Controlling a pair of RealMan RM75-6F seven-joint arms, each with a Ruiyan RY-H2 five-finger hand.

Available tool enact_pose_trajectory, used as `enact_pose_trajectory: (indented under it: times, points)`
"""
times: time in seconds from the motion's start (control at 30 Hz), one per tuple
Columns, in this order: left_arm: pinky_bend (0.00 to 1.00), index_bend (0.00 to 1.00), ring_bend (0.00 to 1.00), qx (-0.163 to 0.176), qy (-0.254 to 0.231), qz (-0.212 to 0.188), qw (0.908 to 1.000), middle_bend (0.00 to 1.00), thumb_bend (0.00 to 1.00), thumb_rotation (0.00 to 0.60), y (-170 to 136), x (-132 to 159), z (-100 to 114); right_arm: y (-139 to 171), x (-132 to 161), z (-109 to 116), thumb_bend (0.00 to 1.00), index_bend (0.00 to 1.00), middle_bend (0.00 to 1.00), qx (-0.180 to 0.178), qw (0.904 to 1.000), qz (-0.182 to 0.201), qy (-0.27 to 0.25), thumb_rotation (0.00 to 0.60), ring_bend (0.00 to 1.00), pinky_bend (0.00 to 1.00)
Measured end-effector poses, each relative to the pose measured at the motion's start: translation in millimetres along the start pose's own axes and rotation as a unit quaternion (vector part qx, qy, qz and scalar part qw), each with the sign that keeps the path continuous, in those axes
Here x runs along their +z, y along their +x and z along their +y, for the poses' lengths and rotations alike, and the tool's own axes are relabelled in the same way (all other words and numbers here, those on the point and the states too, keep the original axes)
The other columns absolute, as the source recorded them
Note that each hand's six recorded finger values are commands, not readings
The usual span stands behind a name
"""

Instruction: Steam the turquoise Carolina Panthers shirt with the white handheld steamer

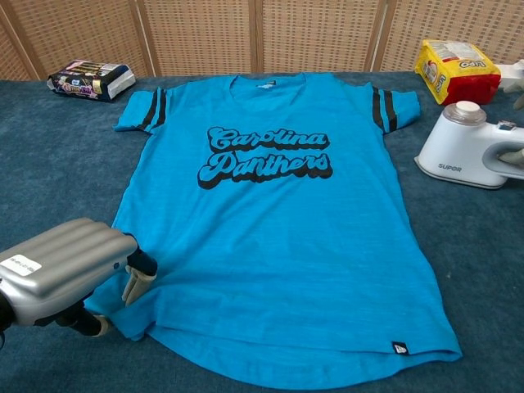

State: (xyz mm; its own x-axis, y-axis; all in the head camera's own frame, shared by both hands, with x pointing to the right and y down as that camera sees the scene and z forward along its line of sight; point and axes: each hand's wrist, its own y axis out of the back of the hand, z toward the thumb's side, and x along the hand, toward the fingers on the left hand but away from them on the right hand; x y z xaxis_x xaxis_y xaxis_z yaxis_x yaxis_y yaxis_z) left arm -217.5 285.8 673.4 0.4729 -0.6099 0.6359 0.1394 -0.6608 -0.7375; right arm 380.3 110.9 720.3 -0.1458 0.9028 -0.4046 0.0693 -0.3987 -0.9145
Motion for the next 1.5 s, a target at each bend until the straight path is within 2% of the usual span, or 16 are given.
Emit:
enact_pose_trajectory:
  times: [0.37, 0.47, 0.53, 0.6, 0.7, 0.77, 1.07, 1.3, 1.5]
  points:
    - [0.39, 0.63, 0.39, 0.0, 0.0, -0.001, 1.0, 0.56, 0.31, 0.598, 0, 0, 0, 10, -1, 5, 0.19, 0.08, 0.22, -0.011, 0.9999, 0.007, -0.004, 0.511, 0.15, 0.1]
    - [0.39, 0.63, 0.39, 0.0, 0.001, -0.001, 1.0, 0.56, 0.26, 0.595, -1, 0, 0, 13, 1, 6, 0.19, 0.08, 0.22, -0.009, 0.9998, 0.012, -0.009, 0.511, 0.15, 0.1]
    - [0.39, 0.61, 0.39, 0.0, 0.0, -0.001, 1.0, 0.56, 0.21, 0.58, -1, 0, 1, 15, 2, 6, 0.19, 0.08, 0.22, -0.008, 0.9998, 0.016, -0.011, 0.511, 0.15, 0.1]
    - [0.39, 0.53, 0.39, 0.001, -0.001, -0.002, 1.0, 0.54, 0.17, 0.56, -2, -1, 2, 18, 4, 7, 0.19, 0.08, 0.22, -0.006, 0.9997, 0.02, -0.013, 0.512, 0.15, 0.1]
    - [0.39, 0.45, 0.38, 0.005, 0.001, -0.004, 1.0, 0.53, 0.16, 0.556, -4, -2, 5, 23, 6, 10, 0.19, 0.08, 0.22, -0.003, 0.9995, 0.027, -0.016, 0.512, 0.15, 0.1]
    - [0.39, 0.42, 0.37, 0.008, -0.001, -0.003, 1.0, 0.52, 0.15, 0.557, -6, -4, 7, 27, 8, 12, 0.19, 0.08, 0.22, 0.0, 0.9993, 0.031, -0.018, 0.509, 0.15, 0.1]
    - [0.39, 0.41, 0.35, 0.022, 0.0, -0.008, 0.9997, 0.49, 0.14, 0.548, -15, -6, 19, 46, 11, 28, 0.19, 0.08, 0.23, 0.005, 0.9987, 0.045, -0.023, 0.511, 0.15, 0.1]
    - [0.39, 0.35, 0.34, 0.029, -0.004, -0.009, 0.9995, 0.47, 0.14, 0.529, -26, -10, 31, 58, 6, 40, 0.18, 0.09, 0.23, 0.007, 0.9988, 0.044, -0.022, 0.51, 0.16, 0.11]
    - [0.39, 0.35, 0.34, 0.038, -0.008, 0.009, 0.9992, 0.47, 0.14, 0.517, -40, -27, 44, 71, 4, 51, 0.15, 0.16, 0.26, 0.008, 0.9985, 0.048, -0.027, 0.514, 0.19, 0.13]
